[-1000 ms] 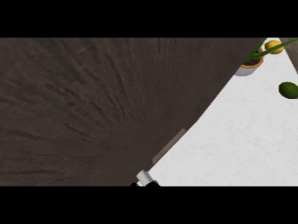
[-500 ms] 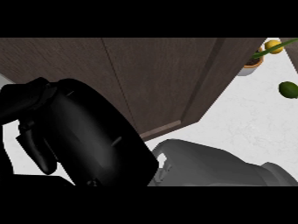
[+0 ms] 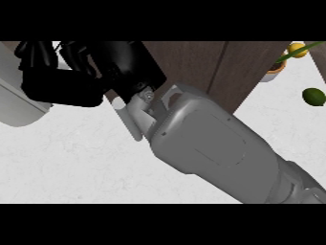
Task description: Pick up the wine, place it into the cabinet and close the cabinet
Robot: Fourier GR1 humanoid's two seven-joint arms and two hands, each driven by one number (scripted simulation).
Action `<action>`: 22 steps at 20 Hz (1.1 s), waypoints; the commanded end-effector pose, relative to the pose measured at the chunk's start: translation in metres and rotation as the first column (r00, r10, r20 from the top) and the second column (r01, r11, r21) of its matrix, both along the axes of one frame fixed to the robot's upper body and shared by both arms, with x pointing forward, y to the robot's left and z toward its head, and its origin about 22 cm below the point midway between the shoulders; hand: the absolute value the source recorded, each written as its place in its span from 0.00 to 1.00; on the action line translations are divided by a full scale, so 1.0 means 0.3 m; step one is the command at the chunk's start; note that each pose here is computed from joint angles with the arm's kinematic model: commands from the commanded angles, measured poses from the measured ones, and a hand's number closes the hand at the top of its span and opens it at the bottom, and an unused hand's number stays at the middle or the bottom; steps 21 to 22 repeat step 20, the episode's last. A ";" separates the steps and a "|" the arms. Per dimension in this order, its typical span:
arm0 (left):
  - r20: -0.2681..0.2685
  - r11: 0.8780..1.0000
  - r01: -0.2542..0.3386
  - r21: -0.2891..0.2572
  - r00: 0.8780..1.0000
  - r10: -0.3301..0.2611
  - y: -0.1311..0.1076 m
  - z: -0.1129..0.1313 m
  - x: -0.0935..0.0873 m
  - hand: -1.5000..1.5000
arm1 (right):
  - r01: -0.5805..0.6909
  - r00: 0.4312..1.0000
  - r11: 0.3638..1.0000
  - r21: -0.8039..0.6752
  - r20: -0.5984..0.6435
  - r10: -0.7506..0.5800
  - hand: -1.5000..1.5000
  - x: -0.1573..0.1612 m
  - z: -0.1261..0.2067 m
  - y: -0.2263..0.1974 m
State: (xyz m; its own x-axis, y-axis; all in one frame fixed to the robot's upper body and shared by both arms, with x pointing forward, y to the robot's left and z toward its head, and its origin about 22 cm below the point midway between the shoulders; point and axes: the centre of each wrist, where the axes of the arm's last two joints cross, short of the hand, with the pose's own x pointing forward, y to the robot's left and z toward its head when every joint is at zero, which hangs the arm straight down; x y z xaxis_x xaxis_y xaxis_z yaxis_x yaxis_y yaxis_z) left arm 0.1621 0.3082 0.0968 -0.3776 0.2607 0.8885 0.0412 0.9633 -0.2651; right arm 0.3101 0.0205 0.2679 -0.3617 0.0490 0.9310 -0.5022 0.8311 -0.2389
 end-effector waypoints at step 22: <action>0.004 1.000 0.030 0.006 1.000 -0.030 -0.012 -0.001 0.025 0.00 | 0.147 0.988 0.984 -0.097 0.059 -0.142 1.00 0.320 -0.150 -0.202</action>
